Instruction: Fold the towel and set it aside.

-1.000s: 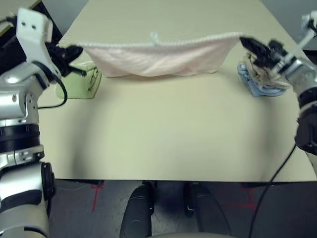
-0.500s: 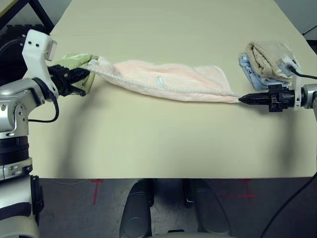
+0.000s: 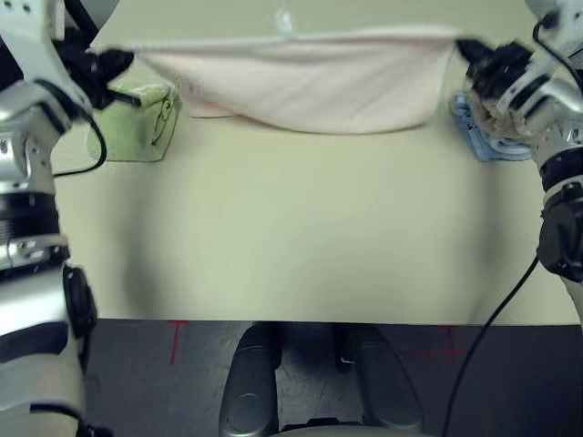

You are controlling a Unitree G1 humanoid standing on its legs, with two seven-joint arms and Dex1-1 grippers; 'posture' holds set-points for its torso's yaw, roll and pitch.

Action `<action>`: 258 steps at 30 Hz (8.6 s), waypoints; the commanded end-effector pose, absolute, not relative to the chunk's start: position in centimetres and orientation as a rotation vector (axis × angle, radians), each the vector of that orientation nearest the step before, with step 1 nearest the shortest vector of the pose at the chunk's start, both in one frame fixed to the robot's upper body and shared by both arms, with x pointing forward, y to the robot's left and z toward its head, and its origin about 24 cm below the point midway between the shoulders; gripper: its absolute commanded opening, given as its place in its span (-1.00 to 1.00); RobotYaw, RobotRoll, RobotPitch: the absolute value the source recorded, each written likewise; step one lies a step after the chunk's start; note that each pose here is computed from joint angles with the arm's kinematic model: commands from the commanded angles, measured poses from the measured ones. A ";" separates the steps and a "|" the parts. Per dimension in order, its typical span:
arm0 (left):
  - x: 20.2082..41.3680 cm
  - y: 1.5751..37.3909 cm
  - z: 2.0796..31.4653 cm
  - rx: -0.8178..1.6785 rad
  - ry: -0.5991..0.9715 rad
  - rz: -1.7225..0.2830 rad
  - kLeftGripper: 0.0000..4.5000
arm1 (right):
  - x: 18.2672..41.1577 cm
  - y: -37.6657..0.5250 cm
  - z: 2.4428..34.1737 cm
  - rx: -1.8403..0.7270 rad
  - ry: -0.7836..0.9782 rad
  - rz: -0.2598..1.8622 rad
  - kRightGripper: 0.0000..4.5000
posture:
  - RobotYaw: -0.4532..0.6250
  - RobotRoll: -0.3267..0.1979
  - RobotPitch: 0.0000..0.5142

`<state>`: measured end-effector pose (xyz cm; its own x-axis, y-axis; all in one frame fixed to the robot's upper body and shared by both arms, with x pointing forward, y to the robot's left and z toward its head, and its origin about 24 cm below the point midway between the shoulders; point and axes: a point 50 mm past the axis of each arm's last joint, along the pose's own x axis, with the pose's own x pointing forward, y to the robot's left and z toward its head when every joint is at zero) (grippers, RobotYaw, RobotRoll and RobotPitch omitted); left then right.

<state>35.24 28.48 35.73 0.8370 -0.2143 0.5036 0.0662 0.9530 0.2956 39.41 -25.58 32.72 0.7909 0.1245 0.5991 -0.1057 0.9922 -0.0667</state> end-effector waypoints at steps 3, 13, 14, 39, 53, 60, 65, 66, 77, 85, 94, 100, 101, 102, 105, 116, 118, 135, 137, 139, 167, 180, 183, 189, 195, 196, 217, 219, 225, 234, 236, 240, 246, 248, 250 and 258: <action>35.2 29.9 33.2 0.310 -0.522 -0.167 -0.98 | 39.2 -25.7 30.8 -0.124 -0.625 0.232 -1.00 | -0.19 0.25 0.08; 31.2 29.0 24.3 0.349 0.120 -0.658 -0.98 | 37.7 -26.4 23.4 -0.384 -0.204 0.786 -1.00 | -0.16 0.25 0.09; 30.9 29.1 24.1 0.358 0.149 -0.671 -0.98 | 37.3 -26.9 22.9 -0.417 -0.160 0.805 -1.00 | -0.16 0.25 0.09; 26.8 32.3 23.3 0.522 0.496 -0.845 -0.98 | 33.6 -30.7 20.0 -0.729 0.417 1.128 -1.00 | -0.20 0.25 0.05; 24.7 32.1 23.4 0.491 0.622 -0.982 -0.98 | 32.7 -31.3 19.1 -0.714 0.500 1.173 -1.00 | -0.24 0.25 0.01; 25.8 32.8 24.1 0.545 0.602 -0.952 -0.98 | 32.6 -31.6 20.1 -0.706 0.487 1.158 -1.00 | -0.24 0.25 0.01; 28.2 33.2 24.5 0.611 0.496 -0.851 -0.98 | 33.3 -31.3 21.2 -0.581 0.352 1.115 -1.00 | -0.23 0.25 0.03; 28.7 33.3 24.6 0.630 0.481 -0.829 -0.98 | 33.4 -31.3 21.3 -0.544 0.323 1.098 -1.00 | -0.23 0.25 0.03; 31.9 33.3 25.7 0.672 0.372 -0.698 -0.98 | 35.1 -30.8 20.7 -0.509 0.244 0.868 -1.00 | -0.21 0.25 0.00; 33.7 32.7 26.2 0.708 0.337 -0.653 -0.98 | 37.2 -29.1 20.5 -0.575 0.186 0.686 -1.00 | -0.20 0.25 0.01; 34.1 33.0 25.7 0.718 0.351 -0.611 -0.98 | 38.3 -27.7 20.9 -0.613 0.113 0.605 -1.00 | -0.20 0.25 -0.01; 34.4 33.0 25.5 0.713 0.331 -0.583 -0.98 | 38.9 -27.1 21.2 -0.667 0.107 0.552 -1.00 | -0.20 0.25 -0.02; 34.5 33.0 25.5 0.704 0.323 -0.574 -0.98 | 39.0 -27.0 21.2 -0.674 0.108 0.543 -1.00 | -0.20 0.25 -0.02; 34.6 32.9 25.5 0.702 0.319 -0.567 -0.98 | 39.0 -27.0 21.2 -0.677 0.111 0.535 -1.00 | -0.20 0.25 -0.02; 34.9 32.7 25.3 0.703 0.314 -0.562 -0.98 | 39.2 -26.9 21.2 -0.689 0.118 0.519 -1.00 | -0.20 0.25 -0.01; 35.4 32.6 25.1 0.732 0.296 -0.514 -0.56 | 39.4 -26.8 20.2 -0.651 0.151 0.479 -0.52 | -0.20 0.25 -0.03; 35.5 32.6 25.3 0.727 0.273 -0.507 -0.23 | 39.4 -26.8 20.3 -0.604 0.129 0.470 -0.20 | -0.20 0.25 -0.03; 32.8 29.8 27.6 0.378 0.013 -0.836 1.00 | 38.2 -26.0 22.2 -0.006 -0.129 0.815 0.99 | -0.20 0.25 -0.06; 32.3 29.0 27.3 0.334 -0.004 -0.890 1.00 | 37.9 -25.8 21.8 0.015 -0.104 0.879 0.99 | -0.20 0.25 -0.06; 32.0 28.2 26.6 0.308 -0.028 -0.929 1.00 | 37.7 -25.5 21.1 0.052 -0.064 0.948 0.99 | -0.20 0.25 -0.05; 30.9 27.7 19.3 0.505 0.019 -1.080 1.00 | 35.4 -28.7 19.1 0.507 0.239 0.860 0.99 | -0.23 0.25 -0.05; 31.5 27.2 19.6 0.441 -0.015 -1.074 1.00 | 33.6 -31.0 15.8 0.641 0.349 0.708 0.99 | -0.27 0.25 -0.03; 31.5 26.9 19.6 0.440 -0.016 -1.081 1.00 | 34.0 -30.1 15.4 0.666 0.357 0.706 0.99 | -0.26 0.25 -0.02; 31.4 26.4 19.7 0.436 -0.021 -1.089 1.00 | 34.2 -29.4 14.5 0.740 0.387 0.677 0.99 | -0.23 0.25 -0.02; 31.1 26.2 19.8 0.431 -0.022 -1.096 1.00 | 33.8 -29.1 13.5 0.854 0.384 0.650 0.99 | -0.22 0.25 -0.01; 31.1 26.2 19.8 0.431 -0.022 -1.097 1.00 | 33.9 -28.9 13.4 0.875 0.380 0.647 0.99 | -0.22 0.25 -0.01; 30.8 26.0 19.6 0.428 -0.007 -1.099 1.00 | 35.6 -27.0 13.4 0.971 0.265 0.537 0.99 | -0.21 0.25 -0.01; 30.7 26.0 19.6 0.426 -0.004 -1.098 1.00 | 35.7 -26.9 13.3 0.972 0.263 0.528 0.92 | -0.21 0.25 -0.02; 30.6 26.1 19.5 0.426 0.002 -1.095 1.00 | 35.8 -26.8 13.1 0.984 0.263 0.512 0.09 | -0.21 0.25 -0.02; 30.6 26.1 19.4 0.428 0.013 -1.098 1.00 | 35.5 -27.2 13.2 0.989 0.265 0.515 -0.99 | -0.22 0.25 -0.04; 30.6 26.1 19.4 0.428 0.014 -1.098 1.00 | 35.3 -27.6 13.3 0.989 0.268 0.519 -0.99 | -0.23 0.25 -0.04; 30.7 26.1 19.4 0.428 0.014 -1.101 1.00 | 34.4 -28.6 13.5 0.973 0.291 0.522 -0.99 | -0.25 0.25 -0.06; 30.8 26.1 19.3 0.426 0.014 -1.101 1.00 | 32.2 -30.2 13.2 0.949 0.356 0.536 -0.99 | -0.25 0.25 -0.05; 30.8 26.2 19.3 0.425 0.014 -1.101 1.00 | 31.6 -30.5 13.1 0.946 0.363 0.529 -0.99 | -0.27 0.25 -0.05; 30.9 26.2 19.3 0.425 0.014 -1.102 1.00 | 31.1 -30.8 13.1 0.948 0.362 0.514 -0.99 | -0.28 0.25 -0.05; 31.1 26.0 19.4 0.428 0.010 -1.111 1.00 | 30.2 -31.6 13.5 0.943 0.330 0.491 -0.99 | -0.29 0.25 -0.08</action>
<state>31.08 26.16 19.55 0.4678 -0.8598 -0.2048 0.8600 0.3893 0.3301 30.73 -30.99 13.86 0.8276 0.5604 -0.0336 -0.2889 0.4764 0.8304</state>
